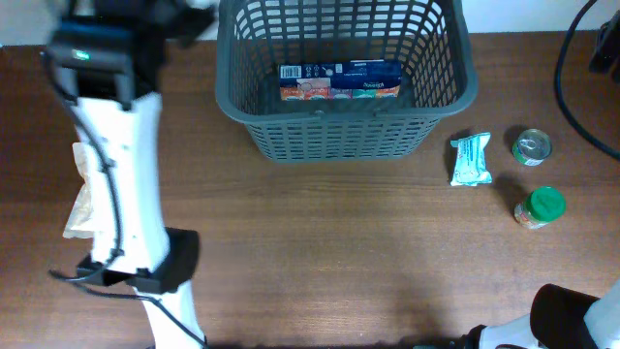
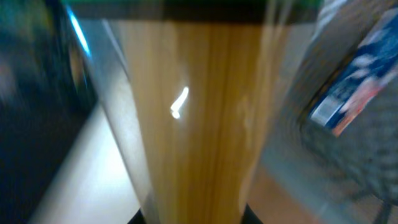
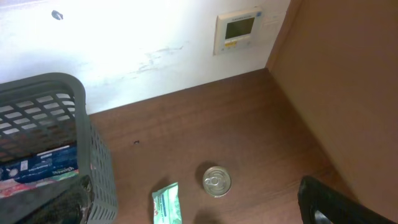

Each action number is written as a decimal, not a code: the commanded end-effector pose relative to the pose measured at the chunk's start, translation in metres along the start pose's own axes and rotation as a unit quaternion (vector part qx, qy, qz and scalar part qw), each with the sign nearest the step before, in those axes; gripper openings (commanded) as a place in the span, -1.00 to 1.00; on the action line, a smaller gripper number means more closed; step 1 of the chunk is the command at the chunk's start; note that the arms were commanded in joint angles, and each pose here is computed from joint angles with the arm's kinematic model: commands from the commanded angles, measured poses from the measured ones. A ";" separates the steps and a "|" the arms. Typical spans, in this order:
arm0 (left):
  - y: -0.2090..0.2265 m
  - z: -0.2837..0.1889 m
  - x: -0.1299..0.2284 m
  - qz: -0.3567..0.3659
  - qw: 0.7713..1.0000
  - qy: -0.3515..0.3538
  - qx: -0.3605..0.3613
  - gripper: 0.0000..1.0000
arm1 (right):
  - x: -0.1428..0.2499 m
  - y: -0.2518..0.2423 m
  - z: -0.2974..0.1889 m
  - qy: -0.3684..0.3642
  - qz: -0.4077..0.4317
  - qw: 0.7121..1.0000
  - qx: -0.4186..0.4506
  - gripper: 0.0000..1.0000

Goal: Pack container
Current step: 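Carry the spaghetti packet into the basket and release it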

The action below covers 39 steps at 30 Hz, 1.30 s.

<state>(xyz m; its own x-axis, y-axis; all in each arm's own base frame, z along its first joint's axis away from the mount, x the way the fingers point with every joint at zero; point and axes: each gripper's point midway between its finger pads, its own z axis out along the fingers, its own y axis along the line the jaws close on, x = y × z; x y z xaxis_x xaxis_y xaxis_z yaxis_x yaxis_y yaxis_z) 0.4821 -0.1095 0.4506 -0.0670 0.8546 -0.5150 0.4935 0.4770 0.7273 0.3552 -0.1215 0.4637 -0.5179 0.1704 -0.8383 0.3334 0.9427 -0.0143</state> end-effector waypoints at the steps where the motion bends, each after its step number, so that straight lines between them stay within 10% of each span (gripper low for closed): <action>1: -0.022 0.003 -0.051 0.195 0.979 -0.054 -0.002 -0.97 | -0.001 -0.004 -0.001 -0.003 0.003 1.000 0.008 0.97; 16: -0.173 0.159 -0.053 0.141 0.979 -0.007 0.148 -0.90 | -0.001 -0.004 -0.001 -0.003 0.003 1.000 0.008 0.97; 33: -0.280 0.206 -0.012 0.126 0.953 0.068 0.268 -0.89 | -0.001 -0.004 -0.001 -0.003 0.003 1.000 0.008 0.97; 39: -0.281 0.205 -0.011 0.126 0.952 0.070 0.271 -0.22 | -0.001 -0.004 -0.001 -0.003 0.004 1.000 0.008 0.97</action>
<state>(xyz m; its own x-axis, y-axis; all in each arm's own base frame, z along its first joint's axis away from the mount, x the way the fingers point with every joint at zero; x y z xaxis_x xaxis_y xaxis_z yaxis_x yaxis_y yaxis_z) 0.5191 -0.2940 0.1332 0.0130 0.9735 -0.2284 0.9032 0.0865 0.4203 0.3550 -0.1216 0.4636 -0.5185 0.1706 -0.8379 0.3337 0.9426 -0.0145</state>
